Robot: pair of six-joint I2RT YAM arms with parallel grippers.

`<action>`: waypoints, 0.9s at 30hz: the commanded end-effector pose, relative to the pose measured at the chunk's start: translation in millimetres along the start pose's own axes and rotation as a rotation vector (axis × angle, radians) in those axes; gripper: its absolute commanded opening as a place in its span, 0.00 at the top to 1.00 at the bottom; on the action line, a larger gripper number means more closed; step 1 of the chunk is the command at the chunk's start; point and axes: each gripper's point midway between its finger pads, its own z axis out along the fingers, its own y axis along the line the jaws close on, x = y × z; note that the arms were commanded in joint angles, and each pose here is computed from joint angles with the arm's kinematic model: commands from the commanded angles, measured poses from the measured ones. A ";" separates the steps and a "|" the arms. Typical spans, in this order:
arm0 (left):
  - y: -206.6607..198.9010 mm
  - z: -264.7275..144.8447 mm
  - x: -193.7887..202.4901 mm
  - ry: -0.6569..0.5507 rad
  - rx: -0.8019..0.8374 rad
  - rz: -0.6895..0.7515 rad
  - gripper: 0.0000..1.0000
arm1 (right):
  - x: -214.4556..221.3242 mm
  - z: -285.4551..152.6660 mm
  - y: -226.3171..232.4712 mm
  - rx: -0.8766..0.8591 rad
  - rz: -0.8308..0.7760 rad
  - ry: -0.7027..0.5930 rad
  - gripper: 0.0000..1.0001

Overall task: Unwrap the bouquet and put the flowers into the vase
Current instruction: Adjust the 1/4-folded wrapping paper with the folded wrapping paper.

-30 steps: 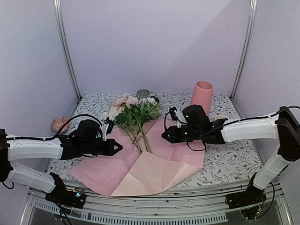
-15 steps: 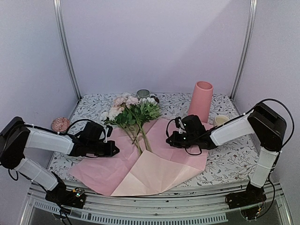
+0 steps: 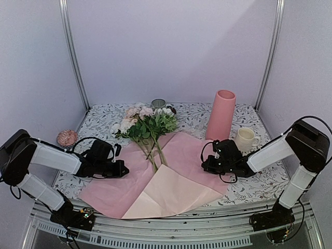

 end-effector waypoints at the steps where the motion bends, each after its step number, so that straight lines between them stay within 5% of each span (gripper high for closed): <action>1: 23.1 -2.8 12.1 0.007 -0.065 -0.031 1.00 | 8.9 -17.2 -45.4 0.133 0.062 -0.028 0.98; 14: 25.8 -8.4 8.3 -0.016 -0.067 -0.041 1.00 | 3.7 -76.8 -117.4 0.420 0.265 -0.182 0.98; 22: -1.1 -23.6 -16.7 -0.064 0.011 0.001 1.00 | -23.5 -99.2 -99.4 0.356 0.261 -0.284 0.97; 27: -20.5 -45.0 -36.4 -0.111 0.052 0.037 1.00 | -55.1 -108.7 -47.2 0.172 0.084 -0.320 0.94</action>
